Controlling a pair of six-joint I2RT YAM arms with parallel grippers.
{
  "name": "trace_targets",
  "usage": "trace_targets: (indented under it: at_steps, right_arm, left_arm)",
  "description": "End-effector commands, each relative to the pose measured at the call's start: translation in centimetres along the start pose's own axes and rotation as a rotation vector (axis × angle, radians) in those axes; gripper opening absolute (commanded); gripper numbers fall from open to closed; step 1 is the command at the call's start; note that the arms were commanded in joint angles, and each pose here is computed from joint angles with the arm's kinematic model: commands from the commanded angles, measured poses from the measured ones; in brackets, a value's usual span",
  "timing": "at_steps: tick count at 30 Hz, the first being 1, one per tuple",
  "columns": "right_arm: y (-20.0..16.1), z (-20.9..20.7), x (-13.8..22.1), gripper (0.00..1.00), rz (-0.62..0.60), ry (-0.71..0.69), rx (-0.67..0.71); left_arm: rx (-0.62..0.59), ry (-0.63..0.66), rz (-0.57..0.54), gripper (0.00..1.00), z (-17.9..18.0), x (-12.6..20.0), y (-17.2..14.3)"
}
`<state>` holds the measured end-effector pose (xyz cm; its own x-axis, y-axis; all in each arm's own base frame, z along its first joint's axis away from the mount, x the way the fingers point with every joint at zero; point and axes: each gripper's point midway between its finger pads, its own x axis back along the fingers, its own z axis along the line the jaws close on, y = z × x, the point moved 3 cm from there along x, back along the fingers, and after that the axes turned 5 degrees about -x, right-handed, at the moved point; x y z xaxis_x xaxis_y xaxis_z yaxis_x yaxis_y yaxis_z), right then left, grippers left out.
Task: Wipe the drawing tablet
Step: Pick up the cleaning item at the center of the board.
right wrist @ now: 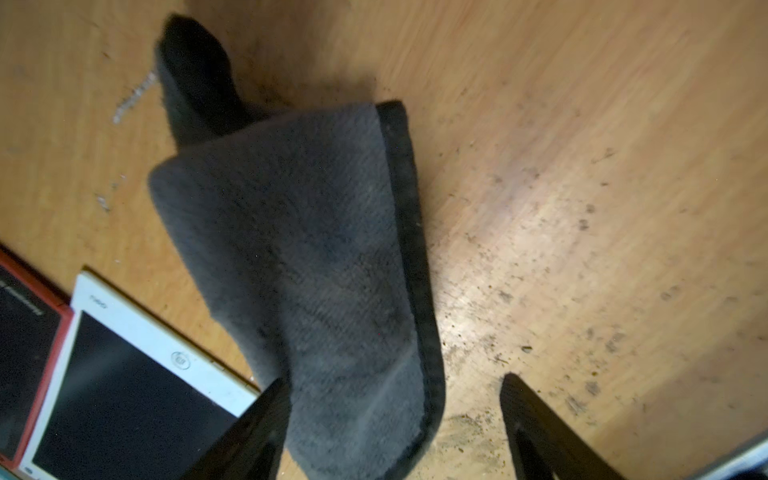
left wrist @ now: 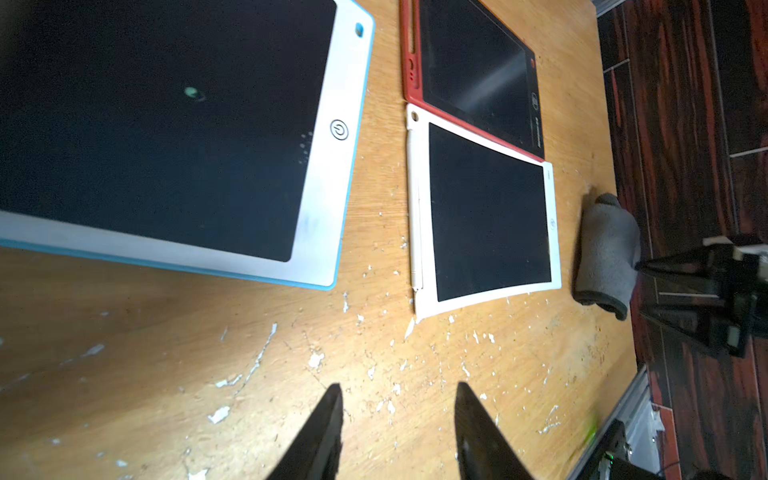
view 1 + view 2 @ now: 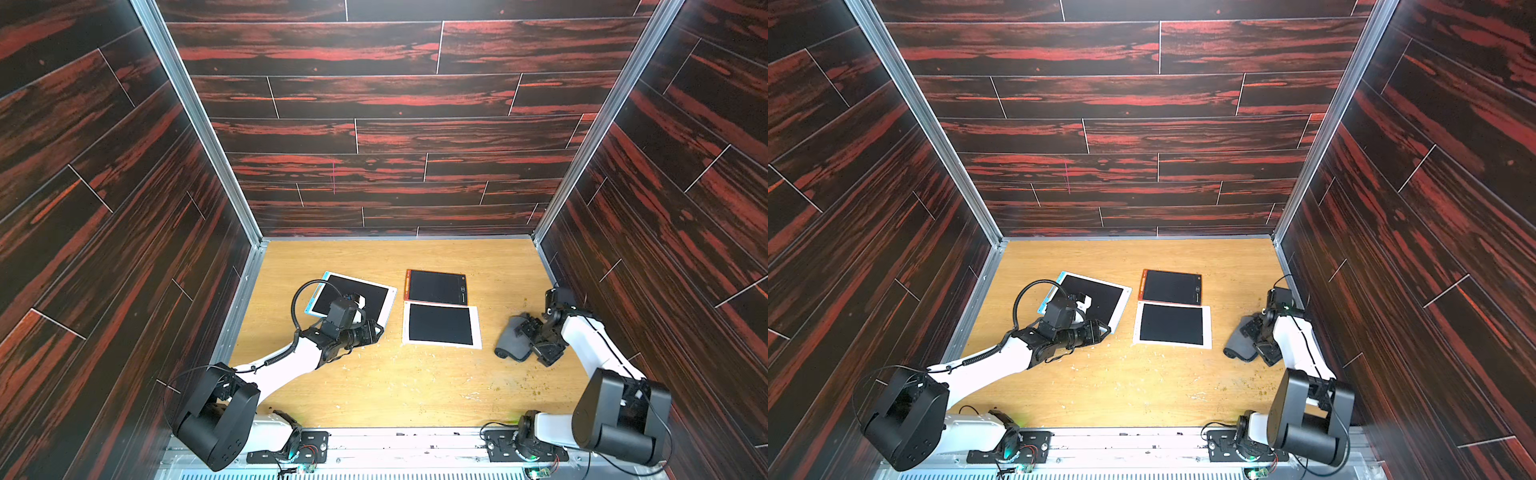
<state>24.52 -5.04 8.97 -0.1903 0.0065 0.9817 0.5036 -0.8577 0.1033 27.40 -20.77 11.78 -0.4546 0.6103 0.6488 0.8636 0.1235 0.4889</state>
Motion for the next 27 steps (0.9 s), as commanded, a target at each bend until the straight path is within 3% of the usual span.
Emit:
trace_targets:
  at_steps: [1, 15, 19, 22, 23, 24, 25, 27]
  right_arm:
    - [0.0, 0.9, -1.6, 0.81, 0.031, 0.028, 0.013]
    - [-1.0, 4.2, -5.3, 0.78, 0.110, -0.042, 0.161]
    - [-1.1, 4.7, -6.5, 0.74, 0.132, -0.062, 0.168]
    - [-1.2, 4.4, -7.5, 0.64, 0.148, -0.091, 0.173]
    - [-1.2, 4.2, -7.8, 0.56, 0.149, -0.103, 0.174]
    - [-1.2, 3.9, -8.1, 0.39, 0.152, -0.118, 0.173]
    - [-1.3, 3.7, -8.4, 0.32, 0.155, -0.130, 0.175]
    - [-1.4, 3.5, -8.7, 0.27, 0.159, -0.142, 0.180]
  left_arm:
    - [-0.052, -0.047, -0.020, 0.45, -1.4, 0.3, 1.0]
    - [-0.043, -0.035, -0.018, 0.45, -0.8, 0.1, 0.4]
    - [-0.038, -0.035, -0.023, 0.45, -0.8, 0.1, 0.5]
    - [-0.034, -0.028, -0.031, 0.45, -0.7, 0.3, 0.6]
    - [-0.033, -0.025, -0.031, 0.45, -0.7, 0.4, 0.5]
    - [-0.033, -0.021, -0.032, 0.45, -0.6, 0.5, 0.4]
    - [-0.034, -0.018, -0.032, 0.45, -0.6, 0.7, 0.4]
    - [-0.036, -0.010, -0.031, 0.45, -0.5, 0.9, 0.3]
